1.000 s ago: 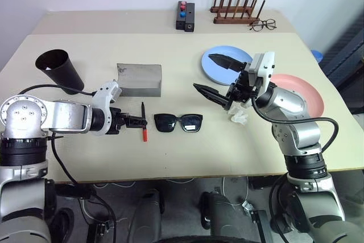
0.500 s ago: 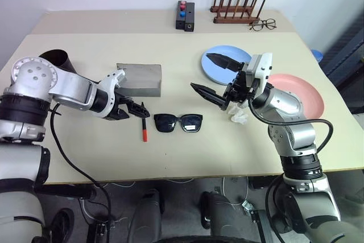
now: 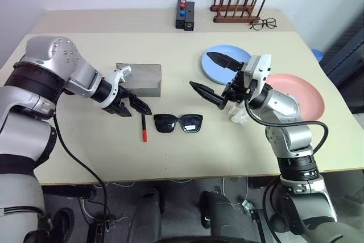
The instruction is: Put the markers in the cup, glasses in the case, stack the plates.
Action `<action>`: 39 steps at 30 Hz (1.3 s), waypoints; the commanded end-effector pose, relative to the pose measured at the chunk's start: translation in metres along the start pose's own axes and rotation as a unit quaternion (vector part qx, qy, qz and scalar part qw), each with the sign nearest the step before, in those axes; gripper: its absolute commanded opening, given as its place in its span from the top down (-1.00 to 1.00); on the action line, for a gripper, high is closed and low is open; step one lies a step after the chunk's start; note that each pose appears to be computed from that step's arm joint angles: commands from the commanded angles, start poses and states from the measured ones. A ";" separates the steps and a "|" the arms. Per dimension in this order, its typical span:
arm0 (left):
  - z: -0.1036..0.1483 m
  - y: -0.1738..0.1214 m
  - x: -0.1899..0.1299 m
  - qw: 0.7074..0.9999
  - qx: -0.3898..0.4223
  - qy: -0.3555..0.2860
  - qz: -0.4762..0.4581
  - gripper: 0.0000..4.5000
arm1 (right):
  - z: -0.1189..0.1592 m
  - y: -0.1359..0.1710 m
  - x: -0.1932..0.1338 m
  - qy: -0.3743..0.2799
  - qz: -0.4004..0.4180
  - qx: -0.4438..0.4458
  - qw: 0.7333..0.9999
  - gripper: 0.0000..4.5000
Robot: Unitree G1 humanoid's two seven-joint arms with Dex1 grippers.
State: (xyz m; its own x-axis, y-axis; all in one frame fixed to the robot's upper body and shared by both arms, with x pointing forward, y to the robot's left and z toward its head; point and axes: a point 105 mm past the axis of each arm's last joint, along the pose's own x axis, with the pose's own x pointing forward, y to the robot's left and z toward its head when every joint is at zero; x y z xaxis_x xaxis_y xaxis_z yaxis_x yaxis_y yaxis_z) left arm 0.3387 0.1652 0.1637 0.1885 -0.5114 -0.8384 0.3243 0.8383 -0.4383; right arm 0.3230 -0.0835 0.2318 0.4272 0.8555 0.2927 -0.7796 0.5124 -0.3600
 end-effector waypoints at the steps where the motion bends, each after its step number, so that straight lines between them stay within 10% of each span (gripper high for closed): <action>1: 0.009 0.001 -0.009 1.000 0.012 -0.012 0.015 -1.00 | 0.014 0.001 0.001 -0.023 -0.001 -0.021 1.000 -1.00; 10: 0.030 -0.004 -0.039 0.988 0.135 -0.073 0.035 -1.00 | 0.013 0.002 -0.002 -0.018 -0.002 -0.018 1.000 -1.00; 17: 0.044 0.003 -0.063 0.920 0.326 -0.212 0.049 -1.00 | 0.012 0.003 -0.001 -0.017 0.005 -0.011 1.000 -1.00; 30: 0.022 0.001 -0.052 0.924 0.085 -0.352 -0.120 -1.00 | 0.012 0.003 -0.001 -0.012 0.014 -0.007 1.000 -1.00; 39: -0.002 0.000 -0.023 0.933 -0.023 -0.303 -0.193 -1.00 | 0.012 0.002 -0.002 -0.007 0.020 -0.009 1.000 -1.00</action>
State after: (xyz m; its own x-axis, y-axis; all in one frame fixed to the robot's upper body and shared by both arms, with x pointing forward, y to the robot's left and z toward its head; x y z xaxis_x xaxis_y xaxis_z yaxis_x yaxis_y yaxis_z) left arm 0.3350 0.1766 0.1788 0.5654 -0.7676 -0.3018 0.4344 0.5881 -0.6822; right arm 0.3194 -0.0828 0.2275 0.4103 0.8741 0.2600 -0.8014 0.4817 -0.3546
